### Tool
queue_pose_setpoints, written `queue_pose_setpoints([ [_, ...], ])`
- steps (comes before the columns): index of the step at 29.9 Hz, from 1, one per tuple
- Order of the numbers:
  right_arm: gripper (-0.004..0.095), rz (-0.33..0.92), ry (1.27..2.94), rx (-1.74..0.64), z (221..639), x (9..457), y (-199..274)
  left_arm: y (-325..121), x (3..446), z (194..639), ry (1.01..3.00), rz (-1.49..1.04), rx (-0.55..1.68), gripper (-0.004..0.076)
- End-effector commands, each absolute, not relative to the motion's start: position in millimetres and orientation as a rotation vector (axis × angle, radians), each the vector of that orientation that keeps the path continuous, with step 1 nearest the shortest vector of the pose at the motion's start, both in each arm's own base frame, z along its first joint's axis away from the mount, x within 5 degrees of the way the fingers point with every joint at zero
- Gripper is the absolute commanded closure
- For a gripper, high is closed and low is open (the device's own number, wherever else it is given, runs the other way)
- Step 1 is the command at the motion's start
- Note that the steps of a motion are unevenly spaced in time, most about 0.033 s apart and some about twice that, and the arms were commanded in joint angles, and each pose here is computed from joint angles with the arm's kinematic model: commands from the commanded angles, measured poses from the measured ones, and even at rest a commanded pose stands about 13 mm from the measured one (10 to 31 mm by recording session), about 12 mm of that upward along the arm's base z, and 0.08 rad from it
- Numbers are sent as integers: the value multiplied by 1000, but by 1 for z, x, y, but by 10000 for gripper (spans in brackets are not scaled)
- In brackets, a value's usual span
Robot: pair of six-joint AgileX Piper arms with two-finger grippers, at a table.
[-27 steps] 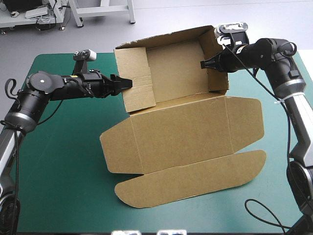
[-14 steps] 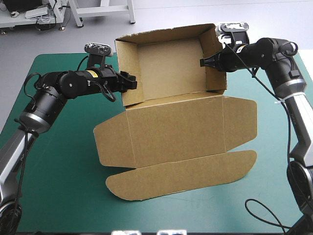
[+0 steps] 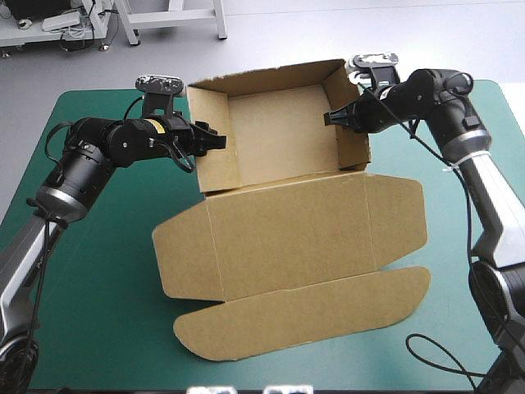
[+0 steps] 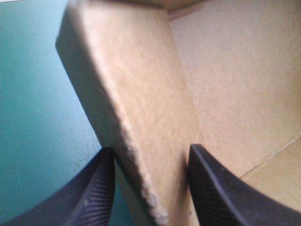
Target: Fold the box
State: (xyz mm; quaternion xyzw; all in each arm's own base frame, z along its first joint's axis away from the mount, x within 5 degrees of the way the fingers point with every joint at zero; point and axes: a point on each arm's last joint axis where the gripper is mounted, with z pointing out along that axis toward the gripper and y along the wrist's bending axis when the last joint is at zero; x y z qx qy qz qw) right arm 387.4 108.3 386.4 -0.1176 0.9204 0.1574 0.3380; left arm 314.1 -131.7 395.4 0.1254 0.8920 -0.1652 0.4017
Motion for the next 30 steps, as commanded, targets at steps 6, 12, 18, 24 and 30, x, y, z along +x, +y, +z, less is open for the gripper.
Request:
queue_pose_setpoints([
  [6, 922, 476, 2306, -337, 395, 387, 138, -137, 321, 388, 2323, -437, 315, 731],
  [12, 923, 503, 2306, -340, 393, 389, 139, -140, 327, 377, 2363, -431, 321, 732],
  [18, 923, 422, 2367, -379, 386, 388, 135, -141, 330, 375, 2359, -426, 324, 733],
  [24, 923, 324, 2530, -446, 364, 388, 131, -145, 339, 359, 2472, -387, 413, 733],
  [30, 923, 270, 2668, -502, 347, 386, 128, -155, 359, 345, 2611, -360, 517, 733],
])
